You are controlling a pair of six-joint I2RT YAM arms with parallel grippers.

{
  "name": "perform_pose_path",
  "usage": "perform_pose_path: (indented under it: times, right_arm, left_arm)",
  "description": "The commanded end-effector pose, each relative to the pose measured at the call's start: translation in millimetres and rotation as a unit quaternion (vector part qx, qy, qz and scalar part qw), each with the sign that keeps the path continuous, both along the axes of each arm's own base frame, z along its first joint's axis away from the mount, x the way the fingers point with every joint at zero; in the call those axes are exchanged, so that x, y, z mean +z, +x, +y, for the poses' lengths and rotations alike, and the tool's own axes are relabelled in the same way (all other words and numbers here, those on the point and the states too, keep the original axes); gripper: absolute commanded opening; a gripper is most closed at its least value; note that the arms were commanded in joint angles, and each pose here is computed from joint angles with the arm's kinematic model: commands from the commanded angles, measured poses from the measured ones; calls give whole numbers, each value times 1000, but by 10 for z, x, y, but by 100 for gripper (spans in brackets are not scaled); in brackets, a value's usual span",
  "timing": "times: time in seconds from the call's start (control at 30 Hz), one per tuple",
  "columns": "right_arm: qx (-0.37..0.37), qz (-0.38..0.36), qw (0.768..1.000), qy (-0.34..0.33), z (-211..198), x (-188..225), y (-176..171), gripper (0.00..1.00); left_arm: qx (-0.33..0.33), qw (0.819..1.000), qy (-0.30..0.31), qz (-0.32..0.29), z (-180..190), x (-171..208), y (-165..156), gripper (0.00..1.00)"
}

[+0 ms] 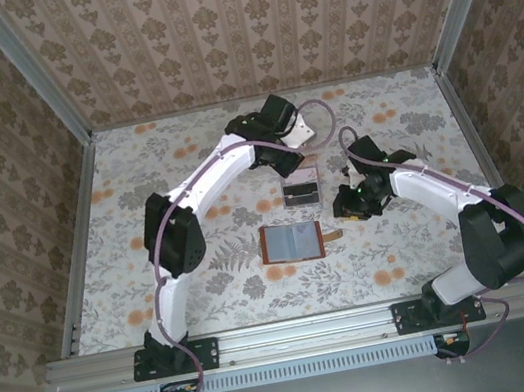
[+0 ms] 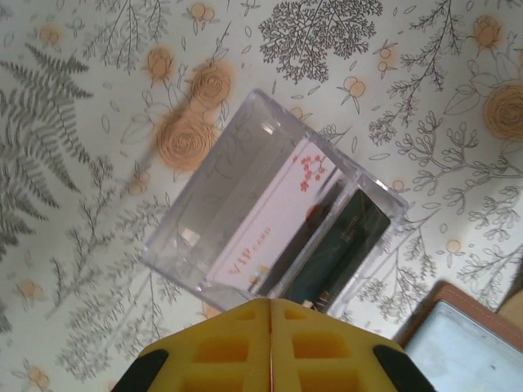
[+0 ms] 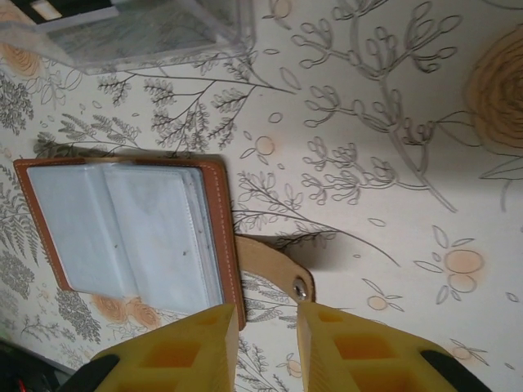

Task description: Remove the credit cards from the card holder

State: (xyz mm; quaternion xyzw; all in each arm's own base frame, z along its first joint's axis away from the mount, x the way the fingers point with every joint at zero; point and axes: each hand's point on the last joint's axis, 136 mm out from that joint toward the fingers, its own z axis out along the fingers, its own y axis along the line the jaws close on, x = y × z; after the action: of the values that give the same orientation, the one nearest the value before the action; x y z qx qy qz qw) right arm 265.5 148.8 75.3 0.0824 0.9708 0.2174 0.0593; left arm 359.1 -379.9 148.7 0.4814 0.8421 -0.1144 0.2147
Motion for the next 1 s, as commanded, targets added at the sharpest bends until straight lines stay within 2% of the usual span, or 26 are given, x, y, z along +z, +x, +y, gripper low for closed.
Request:
perform_pose_path:
  times: [0.0,0.4,0.97]
  right_arm:
    - [2,16,1000,13,114,-67,-66,26]
    - [24,40,999,11,294,-290,-174,27]
    - [26,66,997,-36,176,-639,-197,26]
  left_arm:
    - [73,996,-49,19,29,191,-65,7]
    - [173,966,-132,137,-3,4,-500,13]
    - [236,932,-151,231,-46,-449,-1075,14]
